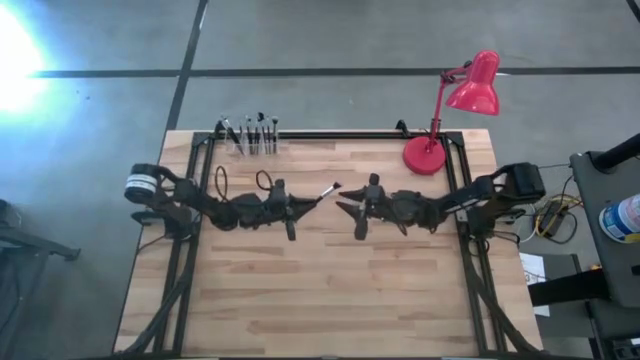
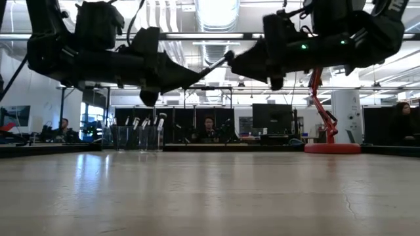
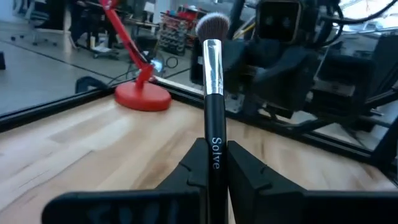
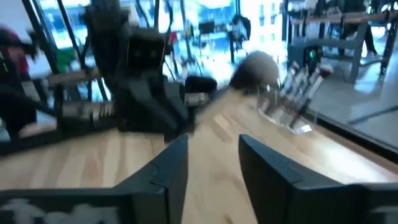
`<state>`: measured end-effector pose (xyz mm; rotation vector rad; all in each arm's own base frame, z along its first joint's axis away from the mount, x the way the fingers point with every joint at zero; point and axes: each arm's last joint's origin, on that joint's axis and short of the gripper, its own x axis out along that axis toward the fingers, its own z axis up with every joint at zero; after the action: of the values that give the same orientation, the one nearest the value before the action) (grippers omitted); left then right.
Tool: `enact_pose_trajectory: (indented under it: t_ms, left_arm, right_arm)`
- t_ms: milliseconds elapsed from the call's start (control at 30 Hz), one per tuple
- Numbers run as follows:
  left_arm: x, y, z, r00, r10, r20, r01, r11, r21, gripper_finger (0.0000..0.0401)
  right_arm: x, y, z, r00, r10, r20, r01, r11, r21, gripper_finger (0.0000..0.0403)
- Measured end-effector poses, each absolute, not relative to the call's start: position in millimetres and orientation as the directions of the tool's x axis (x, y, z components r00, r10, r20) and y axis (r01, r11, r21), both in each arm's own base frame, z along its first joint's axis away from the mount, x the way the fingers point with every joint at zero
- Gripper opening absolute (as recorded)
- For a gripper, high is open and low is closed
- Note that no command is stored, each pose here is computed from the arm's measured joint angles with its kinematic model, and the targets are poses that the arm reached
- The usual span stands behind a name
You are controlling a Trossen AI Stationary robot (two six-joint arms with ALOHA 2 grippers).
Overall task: Pick & Place Makeup Brushes
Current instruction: Put the powder brush into the transparent organizer
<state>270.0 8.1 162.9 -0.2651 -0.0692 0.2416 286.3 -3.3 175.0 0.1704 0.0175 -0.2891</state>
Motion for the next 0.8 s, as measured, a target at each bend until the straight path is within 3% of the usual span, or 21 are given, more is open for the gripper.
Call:
enact_pose_trajectory:
  t_ms: [200, 467, 667, 800]
  left_arm:
    - [275.0, -1.5, 169.5, 0.976, 0.206, 0.069, -0.184, 0.952, -0.245, 0.0026]
    - [276.4, -5.6, 169.9, 0.983, 0.174, 0.064, -0.155, 0.958, -0.24, 0.0026]
    - [276.7, -6.8, 167.2, 0.991, 0.128, 0.036, -0.117, 0.966, -0.232, 0.0028]
    - [276.8, -6.9, 165.3, 0.993, 0.121, 0.016, -0.113, 0.965, -0.237, 0.0065]
  right_arm:
    - [304.0, -3.0, 178.0, 0.959, -0.282, 0.021, 0.273, 0.943, 0.189, 0.0171]
    - [316.6, -2.6, 188.4, 0.956, -0.282, 0.077, 0.263, 0.944, 0.198, 0.0165]
    - [315.8, -1.6, 193.6, 0.956, -0.277, 0.093, 0.259, 0.951, 0.169, 0.0098]
    - [316.1, 0.4, 193.4, 0.97, -0.227, 0.09, 0.213, 0.966, 0.145, 0.0029]
